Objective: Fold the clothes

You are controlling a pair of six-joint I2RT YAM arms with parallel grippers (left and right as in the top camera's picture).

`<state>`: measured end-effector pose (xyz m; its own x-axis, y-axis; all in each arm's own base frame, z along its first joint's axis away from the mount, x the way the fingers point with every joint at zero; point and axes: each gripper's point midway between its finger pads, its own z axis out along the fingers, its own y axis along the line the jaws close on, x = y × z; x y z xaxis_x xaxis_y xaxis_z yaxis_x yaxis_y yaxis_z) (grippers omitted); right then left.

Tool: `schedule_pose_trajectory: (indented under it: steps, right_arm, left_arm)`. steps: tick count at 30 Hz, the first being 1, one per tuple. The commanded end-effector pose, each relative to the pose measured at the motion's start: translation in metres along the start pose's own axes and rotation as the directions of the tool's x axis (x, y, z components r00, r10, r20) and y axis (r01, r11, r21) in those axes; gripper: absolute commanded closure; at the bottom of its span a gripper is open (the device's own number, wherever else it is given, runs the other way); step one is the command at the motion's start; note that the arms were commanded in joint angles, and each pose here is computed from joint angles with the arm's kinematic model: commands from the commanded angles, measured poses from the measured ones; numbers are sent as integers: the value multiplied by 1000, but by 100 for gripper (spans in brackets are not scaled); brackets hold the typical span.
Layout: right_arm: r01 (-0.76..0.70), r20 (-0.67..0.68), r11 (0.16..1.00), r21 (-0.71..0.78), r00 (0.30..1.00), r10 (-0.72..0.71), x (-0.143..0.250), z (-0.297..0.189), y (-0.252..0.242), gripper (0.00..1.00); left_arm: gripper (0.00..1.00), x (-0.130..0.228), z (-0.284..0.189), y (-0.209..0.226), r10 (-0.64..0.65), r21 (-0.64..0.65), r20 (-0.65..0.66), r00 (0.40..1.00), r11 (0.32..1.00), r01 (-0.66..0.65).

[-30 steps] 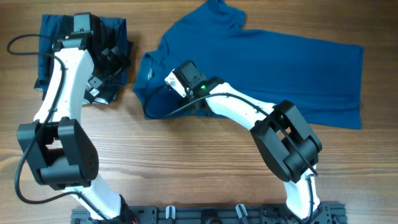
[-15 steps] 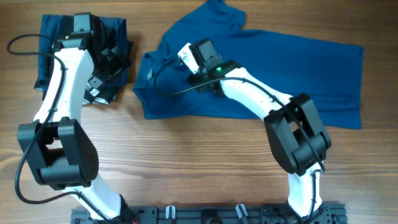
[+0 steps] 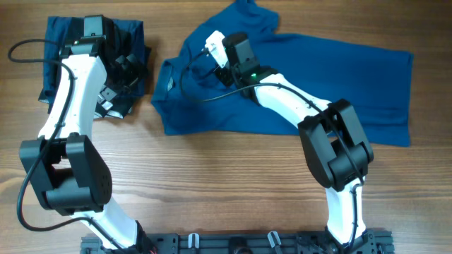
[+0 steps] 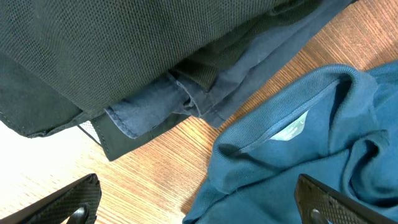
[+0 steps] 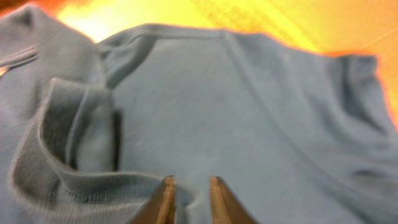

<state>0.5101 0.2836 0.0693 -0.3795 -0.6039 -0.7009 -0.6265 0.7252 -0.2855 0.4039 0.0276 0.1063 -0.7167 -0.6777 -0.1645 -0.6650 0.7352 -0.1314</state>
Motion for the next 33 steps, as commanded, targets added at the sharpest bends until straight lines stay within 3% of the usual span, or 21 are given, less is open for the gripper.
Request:
schedule_pose_trajectory:
  steps: [1, 2, 5, 8, 10, 13, 16, 20, 33]
  right_arm:
    - [-80, 60, 994, 76, 995, 75, -9, 3, -37, 52]
    - [-118, 81, 987, 107, 991, 109, -16, -2, -50, 43]
    - [-243, 97, 961, 131, 968, 231, -32, -31, -80, 38]
    - [-345, -17, 934, 97, 937, 348, -23, -72, -85, 36]
    - [-357, -151, 934, 32, 922, 358, -1, -99, -69, 45]
    - [-369, -405, 930, 8, 849, 340, 53, -127, -43, 76]
    - [-386, -557, 922, 7, 764, 324, 98, -133, -22, 94]
    - [-416, -607, 909, -26, 729, 316, 132, -123, 2, 96]
    - [-450, -564, 892, -47, 749, 348, 161, -93, 21, 95]
  left_arm:
    - [0, -1, 4, 2, -3, -4, -9, 1000, 1000, 3]
    - [0, -1, 4, 2, -3, -4, -9, 1000, 1000, 3]
    - [0, -1, 4, 2, -3, -4, -9, 1000, 1000, 3]
    - [0, -1, 4, 2, -3, -4, -10, 1000, 1000, 3]
    - [0, -1, 4, 2, -3, -4, -9, 1000, 1000, 3]
    - [0, -1, 4, 2, -3, -4, -10, 1000, 1000, 3]
    - [0, -1, 4, 2, -3, -4, -11, 1000, 1000, 3]
    - [0, -1, 4, 2, -3, -4, -11, 1000, 1000, 3]
    - [0, 1, 4, 3, -3, -10, -18, 1000, 1000, 2]
